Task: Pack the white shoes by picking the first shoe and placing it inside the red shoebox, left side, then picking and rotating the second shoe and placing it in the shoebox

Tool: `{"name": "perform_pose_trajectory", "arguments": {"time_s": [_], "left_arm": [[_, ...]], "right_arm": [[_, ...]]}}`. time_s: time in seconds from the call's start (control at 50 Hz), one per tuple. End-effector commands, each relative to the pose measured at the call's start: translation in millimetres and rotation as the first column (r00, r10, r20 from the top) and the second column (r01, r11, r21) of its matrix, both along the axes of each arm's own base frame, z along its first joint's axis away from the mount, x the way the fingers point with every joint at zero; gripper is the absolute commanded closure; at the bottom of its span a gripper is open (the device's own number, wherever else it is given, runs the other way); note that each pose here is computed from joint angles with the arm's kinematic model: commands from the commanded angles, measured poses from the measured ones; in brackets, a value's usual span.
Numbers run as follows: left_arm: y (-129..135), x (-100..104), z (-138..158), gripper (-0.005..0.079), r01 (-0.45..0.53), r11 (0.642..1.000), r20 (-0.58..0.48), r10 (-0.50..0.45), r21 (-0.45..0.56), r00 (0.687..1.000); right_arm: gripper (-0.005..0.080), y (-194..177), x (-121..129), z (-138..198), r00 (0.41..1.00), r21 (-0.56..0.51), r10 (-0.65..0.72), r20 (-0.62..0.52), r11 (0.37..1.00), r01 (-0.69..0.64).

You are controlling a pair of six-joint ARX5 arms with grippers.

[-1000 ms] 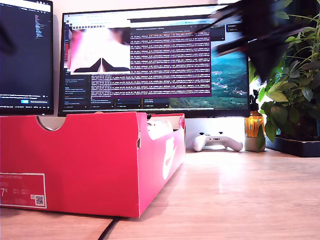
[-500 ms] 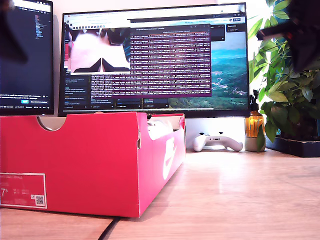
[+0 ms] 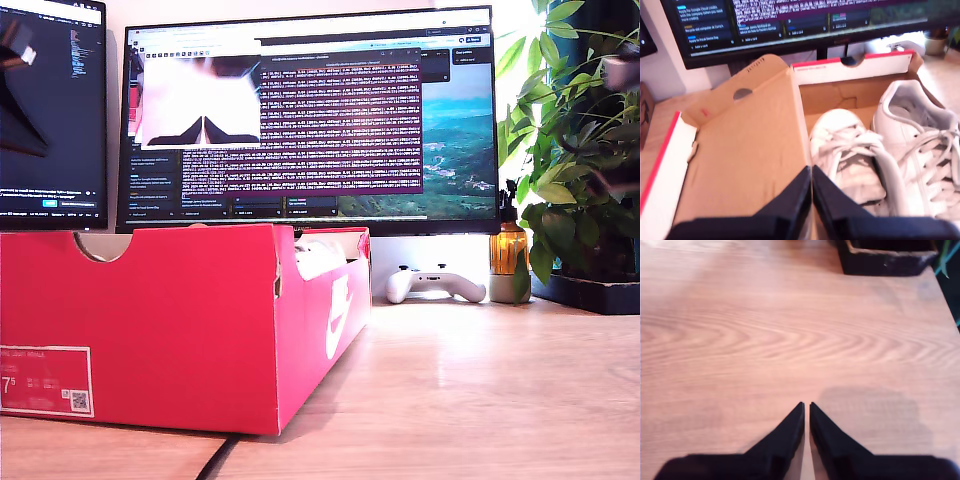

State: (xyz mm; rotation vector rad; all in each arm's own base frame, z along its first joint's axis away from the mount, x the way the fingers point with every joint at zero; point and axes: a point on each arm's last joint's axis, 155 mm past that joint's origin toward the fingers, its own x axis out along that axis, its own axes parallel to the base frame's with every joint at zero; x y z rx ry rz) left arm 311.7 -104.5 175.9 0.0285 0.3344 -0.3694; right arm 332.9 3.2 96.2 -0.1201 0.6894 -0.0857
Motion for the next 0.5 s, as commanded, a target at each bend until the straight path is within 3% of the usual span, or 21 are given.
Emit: {"name": "perform_pose_trajectory", "arguments": {"time_s": [0.0,0.28,0.48], "left_arm": [[1.1,-5.8,-23.7,0.0761,0.001,1.000,-0.038,0.000,0.005,0.999],[3.6,-17.2,-55.3,0.0761,0.002,1.000,-0.057,-0.002,0.007,0.998],[6.6,-30.1,-46.7,0.0761,0.000,1.000,0.004,0.000,-0.024,1.000]], "right_arm": [[0.0763,-4.5,-8.7,-11.2,1.000,0.008,-0.014,-0.008,1.000,0.014],[0.0763,-6.8,-32.7,-32.8,0.999,0.049,-0.039,0.022,0.998,0.038],[0.0763,-4.1,-45.0,-36.4,0.998,0.073,-0.027,0.058,0.997,0.023]]}}
